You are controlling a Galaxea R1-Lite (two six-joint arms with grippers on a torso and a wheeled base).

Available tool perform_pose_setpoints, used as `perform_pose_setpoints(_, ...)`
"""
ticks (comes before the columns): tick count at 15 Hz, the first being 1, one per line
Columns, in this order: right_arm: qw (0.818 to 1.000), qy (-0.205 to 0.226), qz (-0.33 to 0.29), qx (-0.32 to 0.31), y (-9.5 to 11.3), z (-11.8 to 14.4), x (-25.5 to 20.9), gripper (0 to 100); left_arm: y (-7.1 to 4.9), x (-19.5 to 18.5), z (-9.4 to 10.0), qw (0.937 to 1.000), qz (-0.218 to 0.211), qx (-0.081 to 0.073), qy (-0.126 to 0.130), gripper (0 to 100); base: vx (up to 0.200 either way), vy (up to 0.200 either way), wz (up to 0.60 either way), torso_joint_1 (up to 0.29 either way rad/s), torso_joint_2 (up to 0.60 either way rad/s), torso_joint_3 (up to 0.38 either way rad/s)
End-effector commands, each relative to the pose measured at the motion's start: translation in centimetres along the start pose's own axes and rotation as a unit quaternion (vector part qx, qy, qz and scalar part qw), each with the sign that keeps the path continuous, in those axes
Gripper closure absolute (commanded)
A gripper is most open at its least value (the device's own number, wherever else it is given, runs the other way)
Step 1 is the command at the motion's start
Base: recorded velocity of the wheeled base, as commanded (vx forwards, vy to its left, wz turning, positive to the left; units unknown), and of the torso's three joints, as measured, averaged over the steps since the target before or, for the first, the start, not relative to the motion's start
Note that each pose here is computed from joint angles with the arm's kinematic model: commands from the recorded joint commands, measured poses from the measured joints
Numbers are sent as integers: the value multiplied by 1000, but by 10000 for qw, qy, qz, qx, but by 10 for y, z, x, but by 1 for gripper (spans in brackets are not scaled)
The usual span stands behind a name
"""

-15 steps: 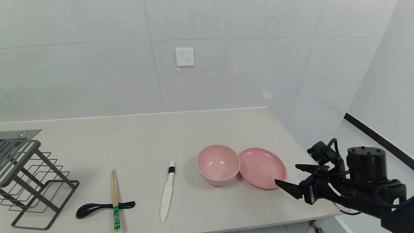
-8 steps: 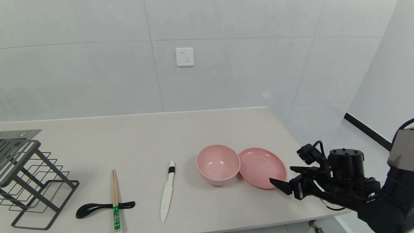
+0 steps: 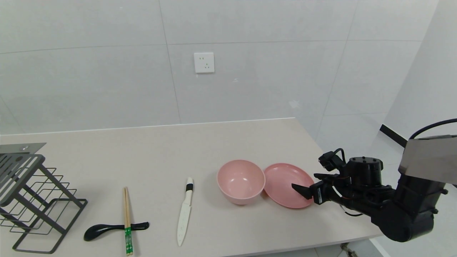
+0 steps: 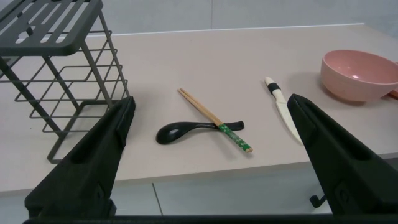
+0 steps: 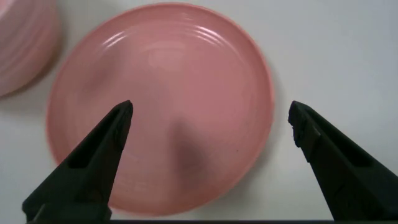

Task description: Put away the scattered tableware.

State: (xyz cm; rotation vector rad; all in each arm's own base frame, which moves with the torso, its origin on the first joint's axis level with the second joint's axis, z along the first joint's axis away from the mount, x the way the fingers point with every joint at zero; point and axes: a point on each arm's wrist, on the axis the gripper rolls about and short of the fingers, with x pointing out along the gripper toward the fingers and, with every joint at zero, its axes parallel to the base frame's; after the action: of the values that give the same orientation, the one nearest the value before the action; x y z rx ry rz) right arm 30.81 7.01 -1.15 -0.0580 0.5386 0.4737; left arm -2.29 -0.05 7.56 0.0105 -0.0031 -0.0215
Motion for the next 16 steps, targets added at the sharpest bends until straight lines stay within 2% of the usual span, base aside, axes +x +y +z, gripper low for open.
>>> perform_pose_setpoints(1, 9997, -4, -214, 72, -8, -3, 13, 0, 0, 0, 0, 10000, 0, 2, 0, 0, 0, 0, 0, 0, 0, 0)
perform_pose_setpoints(3, 9995, -59, -285, 94, -14, -1, 16, 0, 0, 0, 0, 10000, 0, 2, 0, 0, 0, 0, 0, 0, 0, 0)
perform_pose_setpoints(8, 9993, 138, -302, 173, -17, -14, 23, 0, 0, 0, 0, 10000, 0, 2, 0, 0, 0, 0, 0, 0, 0, 0)
perform_pose_setpoints(13, 9996, 244, -80, 63, -2, -20, 33, 0, 0, 0, 0, 10000, 0, 2, 0, 0, 0, 0, 0, 0, 0, 0)
perform_pose_setpoints(14, 9996, 261, -74, 51, -1, -20, 33, 100, 0, 0, 0, 10000, 0, 2, 0, 0, 0, 0, 0, 0, 0, 0)
perform_pose_setpoints(16, 9986, 436, -218, 216, 0, -30, 36, 100, 0, 0, 0, 10000, 0, 2, 0, 0, 0, 0, 0, 0, 0, 0)
